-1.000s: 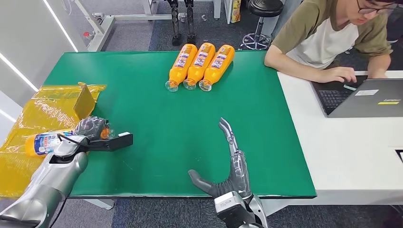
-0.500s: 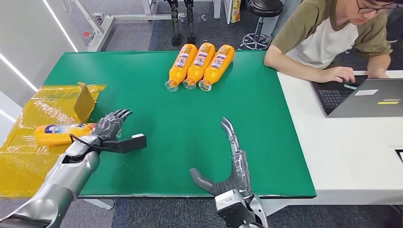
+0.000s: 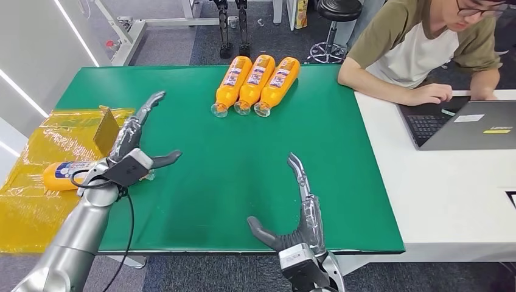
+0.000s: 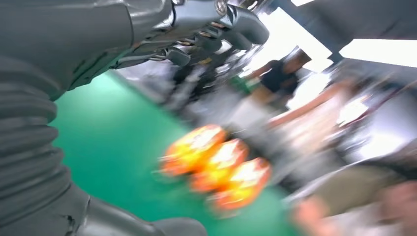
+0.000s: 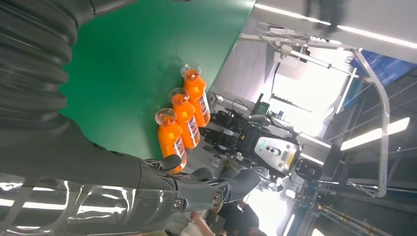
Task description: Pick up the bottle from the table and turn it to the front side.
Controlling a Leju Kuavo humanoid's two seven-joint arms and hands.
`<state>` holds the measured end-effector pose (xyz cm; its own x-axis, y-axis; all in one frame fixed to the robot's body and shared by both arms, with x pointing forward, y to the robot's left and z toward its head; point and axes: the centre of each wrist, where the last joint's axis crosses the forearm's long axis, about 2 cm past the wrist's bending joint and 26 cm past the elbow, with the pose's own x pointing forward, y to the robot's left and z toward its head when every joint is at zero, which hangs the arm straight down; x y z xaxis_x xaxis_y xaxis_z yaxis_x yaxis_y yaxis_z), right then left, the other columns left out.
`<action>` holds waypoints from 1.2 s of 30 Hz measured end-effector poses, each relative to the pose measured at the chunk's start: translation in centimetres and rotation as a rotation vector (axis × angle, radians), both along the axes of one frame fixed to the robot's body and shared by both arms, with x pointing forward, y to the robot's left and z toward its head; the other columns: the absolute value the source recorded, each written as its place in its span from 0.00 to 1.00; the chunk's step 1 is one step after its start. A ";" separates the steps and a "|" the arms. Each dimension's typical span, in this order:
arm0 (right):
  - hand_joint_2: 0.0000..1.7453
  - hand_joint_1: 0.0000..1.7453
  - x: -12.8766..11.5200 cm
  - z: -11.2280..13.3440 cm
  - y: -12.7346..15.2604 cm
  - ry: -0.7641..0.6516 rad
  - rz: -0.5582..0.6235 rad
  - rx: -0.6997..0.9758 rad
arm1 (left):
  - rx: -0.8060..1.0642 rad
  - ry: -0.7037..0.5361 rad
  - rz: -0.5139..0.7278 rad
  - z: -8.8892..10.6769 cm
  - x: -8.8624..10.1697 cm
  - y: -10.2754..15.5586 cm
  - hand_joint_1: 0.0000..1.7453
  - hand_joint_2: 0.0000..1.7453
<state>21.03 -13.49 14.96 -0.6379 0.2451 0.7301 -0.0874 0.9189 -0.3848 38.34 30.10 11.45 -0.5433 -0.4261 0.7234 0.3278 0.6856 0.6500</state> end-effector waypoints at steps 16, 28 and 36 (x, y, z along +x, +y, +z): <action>1.00 0.00 -0.8 -0.1 -1.2 -0.019 -0.096 0.085 | -0.833 -0.107 0.212 0.7 -11.2 -12.3 0.00 1.00; 1.00 0.00 -1.7 -0.5 -2.5 -0.012 -0.179 0.244 | -0.732 -0.143 0.388 -0.8 -16.5 -13.0 0.00 1.00; 1.00 0.00 -2.3 -0.9 -2.5 0.025 -0.159 0.248 | -0.717 -0.156 0.418 -1.0 -17.7 -13.3 0.00 1.00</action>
